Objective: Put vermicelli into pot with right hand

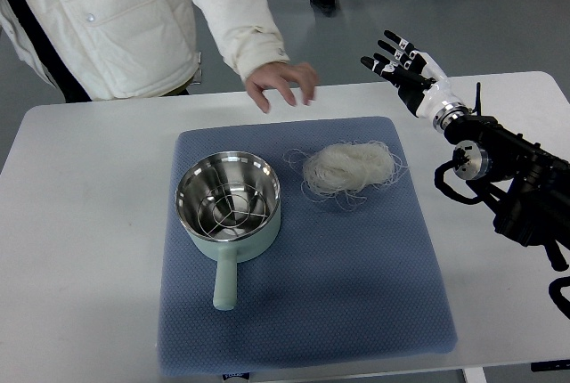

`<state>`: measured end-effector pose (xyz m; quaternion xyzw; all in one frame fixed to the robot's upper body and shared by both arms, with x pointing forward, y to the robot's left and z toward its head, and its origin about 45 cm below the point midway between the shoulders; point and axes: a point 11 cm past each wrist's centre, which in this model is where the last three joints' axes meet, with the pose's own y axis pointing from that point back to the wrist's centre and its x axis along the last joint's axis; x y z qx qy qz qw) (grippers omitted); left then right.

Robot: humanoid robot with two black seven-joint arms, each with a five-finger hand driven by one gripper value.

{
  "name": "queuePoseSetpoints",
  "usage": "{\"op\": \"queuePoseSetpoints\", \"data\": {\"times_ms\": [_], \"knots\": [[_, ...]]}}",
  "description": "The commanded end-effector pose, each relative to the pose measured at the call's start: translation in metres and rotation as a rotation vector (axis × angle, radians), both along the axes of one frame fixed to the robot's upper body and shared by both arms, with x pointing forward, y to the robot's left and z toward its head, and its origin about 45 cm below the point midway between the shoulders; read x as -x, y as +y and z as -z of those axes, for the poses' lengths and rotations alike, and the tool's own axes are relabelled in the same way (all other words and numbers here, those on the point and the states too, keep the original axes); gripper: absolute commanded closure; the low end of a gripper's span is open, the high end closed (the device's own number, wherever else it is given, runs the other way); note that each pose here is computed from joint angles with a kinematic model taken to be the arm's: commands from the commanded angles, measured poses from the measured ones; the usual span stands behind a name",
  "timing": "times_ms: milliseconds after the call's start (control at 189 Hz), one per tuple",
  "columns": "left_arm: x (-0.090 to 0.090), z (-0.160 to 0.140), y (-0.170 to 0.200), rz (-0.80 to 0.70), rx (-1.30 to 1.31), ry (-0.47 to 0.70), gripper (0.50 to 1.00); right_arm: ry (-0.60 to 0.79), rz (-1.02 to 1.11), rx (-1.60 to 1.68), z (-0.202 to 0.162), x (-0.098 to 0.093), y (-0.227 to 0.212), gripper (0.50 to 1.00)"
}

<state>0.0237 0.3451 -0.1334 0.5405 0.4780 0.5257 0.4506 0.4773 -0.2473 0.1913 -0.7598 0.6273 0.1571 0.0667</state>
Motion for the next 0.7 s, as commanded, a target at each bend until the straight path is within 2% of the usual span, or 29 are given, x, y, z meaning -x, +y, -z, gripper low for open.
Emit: {"op": "queuePoseSetpoints", "data": {"times_ms": [0, 524, 693], "knots": [[0.0, 0.0, 0.0, 0.0, 0.0, -0.001, 0.5, 0.0, 0.0, 0.0, 0.0, 0.0, 0.0, 0.579], [0.0, 0.0, 0.002, 0.0, -0.002, 0.001, 0.5, -0.022, -0.01, 0.006, -0.011, -0.005, 0.001, 0.579], [0.0, 0.0, 0.002, 0.0, -0.003, 0.001, 0.5, -0.041, -0.057, 0.102, -0.012, -0.004, 0.001, 0.579]]}}
